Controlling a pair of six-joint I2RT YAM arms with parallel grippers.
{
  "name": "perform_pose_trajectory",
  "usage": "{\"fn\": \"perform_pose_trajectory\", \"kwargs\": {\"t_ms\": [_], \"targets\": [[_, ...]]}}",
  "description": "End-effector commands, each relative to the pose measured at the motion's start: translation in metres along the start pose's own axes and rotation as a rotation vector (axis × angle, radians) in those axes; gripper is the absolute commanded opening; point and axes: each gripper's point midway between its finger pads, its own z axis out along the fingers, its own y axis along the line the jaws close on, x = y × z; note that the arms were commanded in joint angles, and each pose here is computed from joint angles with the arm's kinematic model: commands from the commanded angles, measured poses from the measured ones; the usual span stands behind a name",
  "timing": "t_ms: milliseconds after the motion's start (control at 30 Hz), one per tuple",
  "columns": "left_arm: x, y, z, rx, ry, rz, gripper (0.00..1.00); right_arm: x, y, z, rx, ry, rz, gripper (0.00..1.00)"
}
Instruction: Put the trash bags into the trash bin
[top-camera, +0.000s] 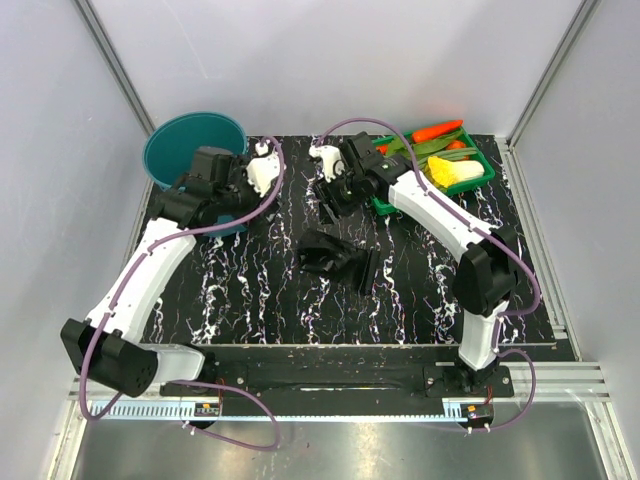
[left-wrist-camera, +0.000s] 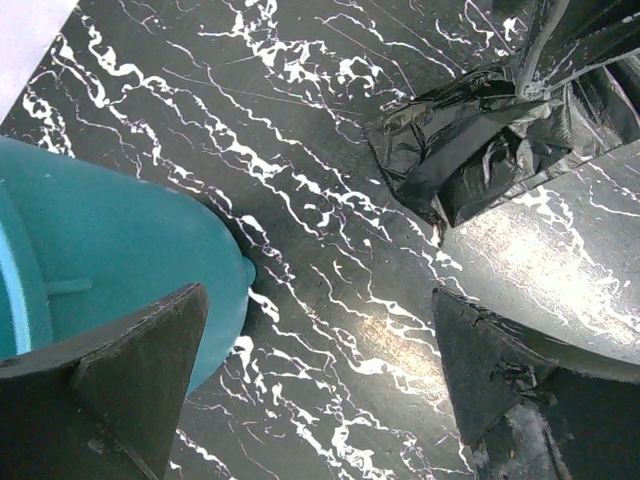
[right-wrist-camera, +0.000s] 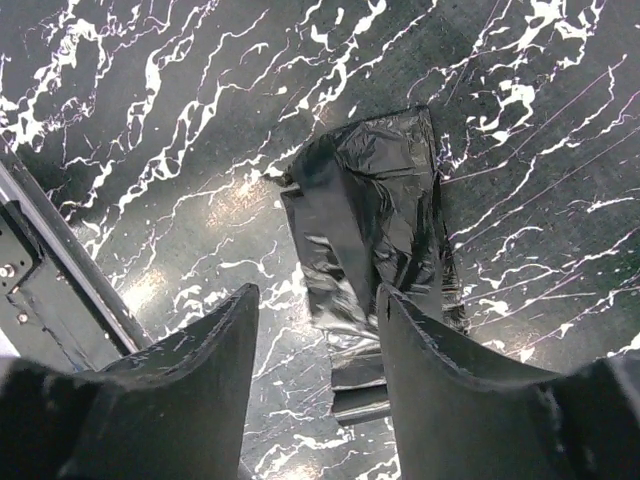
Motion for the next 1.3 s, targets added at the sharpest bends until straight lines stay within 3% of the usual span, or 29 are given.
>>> {"fn": "perform_pose_trajectory", "kwargs": {"t_ms": [0,133,333,600,733,1167,1233,1267], "targets": [[-0.018,-0.001,0.011,0.016,-0.042,0.044,0.99,-0.008,0.004,-0.022,0.040,-0.039,-0.064,0.58],[-0.010,-0.011,0.038,0.028,0.006,0.110,0.99,0.022,-0.026,-0.042,0.206,0.019,-0.059,0.57],[0.003,-0.027,0.099,0.096,0.051,0.121,0.99,0.074,-0.063,-0.068,0.276,0.064,0.093,0.57],[0.003,-0.081,0.161,0.297,0.032,0.169,0.99,0.130,-0.055,-0.054,0.182,0.169,0.192,0.58],[0.021,-0.109,0.184,0.364,0.078,0.207,0.99,0.145,-0.052,-0.037,0.127,0.212,0.230,0.58],[0.055,-0.109,0.214,0.283,0.102,0.263,0.99,0.175,-0.062,0.001,0.039,0.288,0.379,0.58],[0.055,-0.109,0.217,0.275,0.098,0.267,0.94,0.177,-0.061,0.005,0.022,0.295,0.393,0.58],[0.057,-0.110,0.218,0.266,0.110,0.272,0.85,0.178,-0.060,0.006,0.017,0.299,0.399,0.58]]}}
